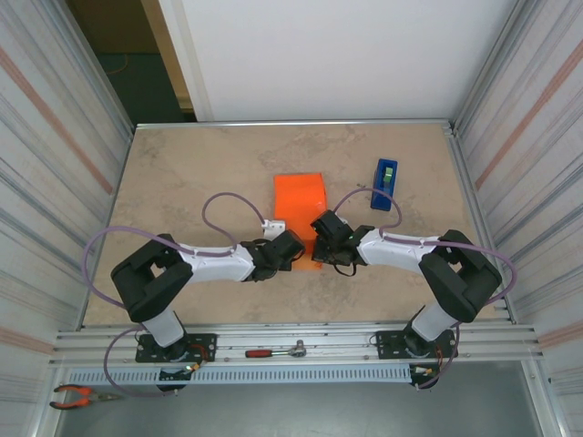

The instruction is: Wrap the gift box in paper

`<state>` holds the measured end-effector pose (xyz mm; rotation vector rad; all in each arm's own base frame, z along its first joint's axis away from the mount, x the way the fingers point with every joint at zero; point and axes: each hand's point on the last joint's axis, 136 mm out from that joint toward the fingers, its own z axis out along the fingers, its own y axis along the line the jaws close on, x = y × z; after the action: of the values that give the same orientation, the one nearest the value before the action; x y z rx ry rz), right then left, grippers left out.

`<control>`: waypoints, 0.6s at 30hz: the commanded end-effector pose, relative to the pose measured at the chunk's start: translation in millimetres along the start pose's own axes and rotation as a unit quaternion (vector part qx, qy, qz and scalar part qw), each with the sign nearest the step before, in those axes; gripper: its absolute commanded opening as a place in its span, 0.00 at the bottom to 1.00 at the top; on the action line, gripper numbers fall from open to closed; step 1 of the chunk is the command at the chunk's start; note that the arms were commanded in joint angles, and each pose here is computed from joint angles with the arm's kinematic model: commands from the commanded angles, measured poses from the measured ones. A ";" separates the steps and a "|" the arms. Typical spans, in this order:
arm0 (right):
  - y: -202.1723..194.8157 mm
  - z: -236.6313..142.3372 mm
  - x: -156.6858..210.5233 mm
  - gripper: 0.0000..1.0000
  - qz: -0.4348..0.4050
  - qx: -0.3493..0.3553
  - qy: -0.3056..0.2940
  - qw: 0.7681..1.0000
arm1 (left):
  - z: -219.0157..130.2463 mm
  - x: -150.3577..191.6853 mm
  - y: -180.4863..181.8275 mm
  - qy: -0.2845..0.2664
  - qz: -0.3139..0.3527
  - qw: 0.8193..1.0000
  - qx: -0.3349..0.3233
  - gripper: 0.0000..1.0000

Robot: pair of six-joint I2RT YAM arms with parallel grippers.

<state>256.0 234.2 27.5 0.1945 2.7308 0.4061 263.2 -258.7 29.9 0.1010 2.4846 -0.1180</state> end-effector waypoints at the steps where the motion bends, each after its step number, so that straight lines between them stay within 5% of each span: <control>1: -8.1 1.0 8.7 0.00 0.000 0.013 0.010 1.000 | -1.0 5.6 4.3 0.009 -0.003 1.000 -0.020 0.22; 2: -8.1 1.2 9.4 0.00 0.000 0.012 0.011 1.000 | -1.3 6.6 5.2 0.011 -0.005 1.000 -0.020 0.21; 4: -8.8 1.1 10.1 0.00 -0.001 0.012 0.012 1.000 | -1.9 7.3 5.8 0.011 -0.004 1.000 -0.020 0.00; 6: -8.4 1.0 9.3 0.00 -0.004 0.012 0.012 1.000 | -3.2 6.9 6.0 0.009 -0.005 1.000 -0.018 0.00; 8: -7.0 0.2 8.4 0.00 -0.007 0.012 0.013 1.000 | -5.6 7.1 6.7 0.009 -0.009 1.000 -0.015 0.16; 9: -6.5 -0.3 8.1 0.01 -0.009 0.012 0.014 1.000 | -6.4 7.5 6.9 0.010 -0.009 1.000 -0.013 0.03; 15: -14.4 -13.7 8.5 0.64 -0.023 0.024 0.013 0.999 | -12.6 3.9 9.3 0.001 -0.018 1.000 -0.009 0.02; 18: -22.6 -19.0 15.8 0.75 -0.026 0.032 0.021 0.999 | -12.3 4.2 9.6 -0.002 -0.022 1.000 -0.007 0.01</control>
<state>245.4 225.6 29.8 0.1537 2.7632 0.3719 255.1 -252.2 30.5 0.0747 2.5039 -0.1151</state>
